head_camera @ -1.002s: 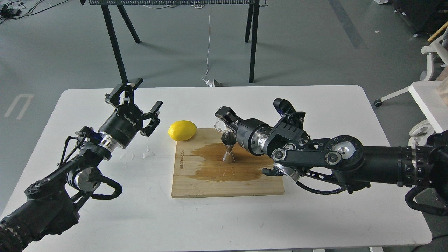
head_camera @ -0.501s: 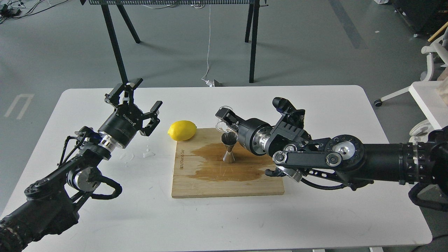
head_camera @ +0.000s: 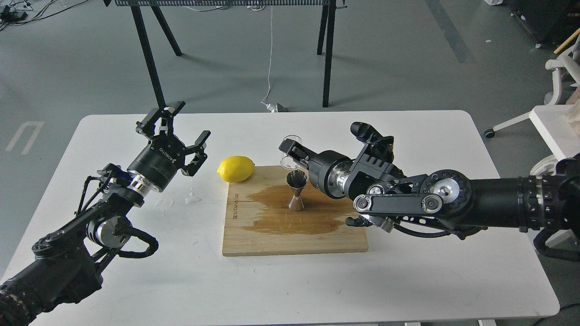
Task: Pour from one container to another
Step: 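Tilt the glass over the jigger to pour its contents in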
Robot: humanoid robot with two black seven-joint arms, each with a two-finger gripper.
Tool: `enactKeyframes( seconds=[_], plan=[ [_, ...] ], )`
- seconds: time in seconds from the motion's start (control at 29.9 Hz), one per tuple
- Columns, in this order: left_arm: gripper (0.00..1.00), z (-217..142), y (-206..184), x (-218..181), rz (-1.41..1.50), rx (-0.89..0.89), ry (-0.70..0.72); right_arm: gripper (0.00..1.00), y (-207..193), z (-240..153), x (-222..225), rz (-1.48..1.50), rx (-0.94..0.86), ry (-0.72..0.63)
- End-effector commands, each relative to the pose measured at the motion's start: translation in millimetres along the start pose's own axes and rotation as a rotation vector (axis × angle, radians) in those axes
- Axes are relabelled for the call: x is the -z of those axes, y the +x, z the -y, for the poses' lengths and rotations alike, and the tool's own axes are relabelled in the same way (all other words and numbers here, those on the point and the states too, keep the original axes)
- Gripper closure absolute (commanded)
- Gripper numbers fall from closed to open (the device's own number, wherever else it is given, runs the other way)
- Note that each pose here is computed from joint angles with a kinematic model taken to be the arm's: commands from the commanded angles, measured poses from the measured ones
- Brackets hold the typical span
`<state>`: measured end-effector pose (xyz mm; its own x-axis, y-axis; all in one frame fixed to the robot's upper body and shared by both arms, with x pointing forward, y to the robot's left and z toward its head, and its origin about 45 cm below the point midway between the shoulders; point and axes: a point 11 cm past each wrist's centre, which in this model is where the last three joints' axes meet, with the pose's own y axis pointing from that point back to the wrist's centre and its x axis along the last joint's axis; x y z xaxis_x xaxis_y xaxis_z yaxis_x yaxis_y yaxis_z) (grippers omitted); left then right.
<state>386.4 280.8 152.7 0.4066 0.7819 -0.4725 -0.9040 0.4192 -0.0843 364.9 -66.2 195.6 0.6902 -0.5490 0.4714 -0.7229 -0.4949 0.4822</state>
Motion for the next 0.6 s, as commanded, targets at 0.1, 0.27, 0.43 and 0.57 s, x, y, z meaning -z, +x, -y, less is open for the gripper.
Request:
enactKeyframes(
  seconds=[0.1, 0.27, 0.43, 0.57],
  plan=[
    [0.12, 0.0, 0.0, 0.0, 0.0, 0.0, 0.0, 0.6, -0.9, -1.1, -2.5, -0.041, 0.008, -0.004],
    [0.11, 0.0, 0.0, 0.0, 0.0, 0.0, 0.0, 0.6, 0.6, -1.6, -2.6, -0.072, 0.008, -0.003],
    [0.11, -1.8, 1.1, 1.6, -0.001, -0.004, 0.003, 0.6, 2.9, -1.8, -0.3, -0.093, 0.006, 0.001],
    [0.11, -1.8, 1.1, 1.6, -0.001, -0.004, 0.003, 0.6, 1.9, -3.1, -1.0, -0.123, 0.014, 0.0]
  ],
)
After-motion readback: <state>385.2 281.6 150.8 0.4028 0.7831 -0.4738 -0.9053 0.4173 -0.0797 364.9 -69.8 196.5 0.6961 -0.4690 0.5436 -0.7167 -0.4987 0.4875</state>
